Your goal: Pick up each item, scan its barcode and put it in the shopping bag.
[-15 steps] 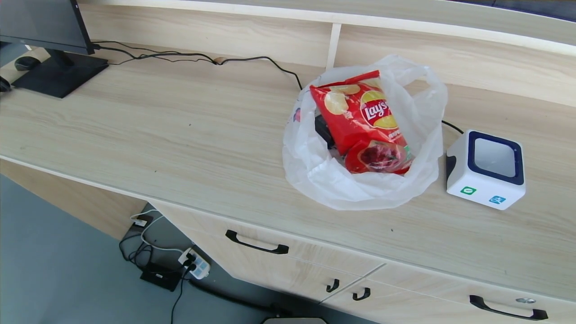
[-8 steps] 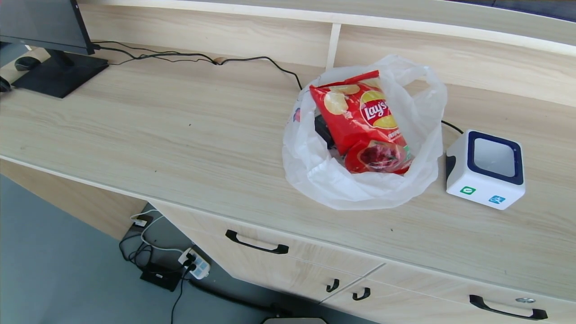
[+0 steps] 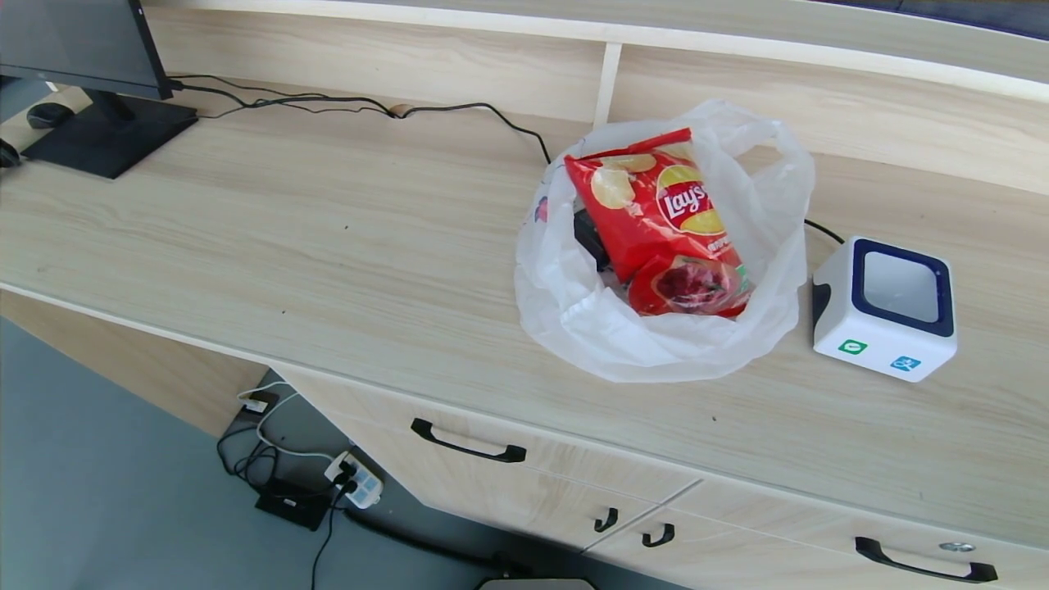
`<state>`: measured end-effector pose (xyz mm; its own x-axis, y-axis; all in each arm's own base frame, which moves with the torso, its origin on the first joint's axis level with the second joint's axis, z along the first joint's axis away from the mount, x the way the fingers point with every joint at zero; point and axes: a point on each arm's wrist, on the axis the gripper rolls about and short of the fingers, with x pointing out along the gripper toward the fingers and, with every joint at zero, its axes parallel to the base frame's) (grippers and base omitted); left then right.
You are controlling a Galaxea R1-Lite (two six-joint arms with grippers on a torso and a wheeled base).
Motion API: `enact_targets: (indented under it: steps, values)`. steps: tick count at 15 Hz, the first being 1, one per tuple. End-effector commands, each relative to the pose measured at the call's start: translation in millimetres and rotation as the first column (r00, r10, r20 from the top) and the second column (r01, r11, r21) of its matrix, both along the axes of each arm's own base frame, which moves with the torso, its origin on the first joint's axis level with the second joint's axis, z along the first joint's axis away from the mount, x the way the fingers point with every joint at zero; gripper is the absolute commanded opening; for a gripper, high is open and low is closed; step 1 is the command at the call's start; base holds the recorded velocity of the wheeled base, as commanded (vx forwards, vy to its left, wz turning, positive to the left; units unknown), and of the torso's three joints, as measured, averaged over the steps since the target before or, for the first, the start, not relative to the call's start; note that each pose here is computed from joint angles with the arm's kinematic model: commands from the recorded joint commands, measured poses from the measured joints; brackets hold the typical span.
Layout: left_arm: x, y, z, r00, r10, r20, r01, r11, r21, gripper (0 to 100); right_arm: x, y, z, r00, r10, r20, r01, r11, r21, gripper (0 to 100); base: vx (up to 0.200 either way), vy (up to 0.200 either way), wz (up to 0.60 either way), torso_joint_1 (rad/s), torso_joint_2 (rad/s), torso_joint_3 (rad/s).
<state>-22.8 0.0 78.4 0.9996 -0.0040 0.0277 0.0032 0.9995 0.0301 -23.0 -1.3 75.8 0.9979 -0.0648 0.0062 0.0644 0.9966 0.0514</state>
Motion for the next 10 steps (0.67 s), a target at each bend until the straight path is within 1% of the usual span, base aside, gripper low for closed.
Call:
enact_targets:
  steps: [1,4,7,10]
  values:
    - [0.1,0.0,0.1,1.0,0.001,0.0,-0.001,1.0,-0.007,100,0.2,0.0,0.0,1.0,-0.001,-0.005,0.001,1.0,-0.025,100,0.0,0.0,0.0,0.0,0.0,0.0]
    - [0.1,0.0,0.0,1.0,0.001,-0.002,-0.001,1.0,-0.004,100,0.2,0.0,0.0,1.0,0.0,-0.004,0.0,1.0,-0.01,100,0.0,0.0,0.0,0.0,0.0,0.0]
    - [0.1,0.0,0.0,1.0,0.001,-0.002,-0.001,1.0,-0.004,100,0.2,0.0,0.0,1.0,-0.001,-0.004,0.001,1.0,-0.019,100,0.0,0.0,0.0,0.0,0.0,0.0]
    - [0.1,0.0,0.0,1.0,0.001,-0.002,-0.001,1.0,-0.004,100,0.2,0.0,0.0,1.0,0.0,-0.004,0.0,1.0,-0.011,100,0.0,0.0,0.0,0.0,0.0,0.0]
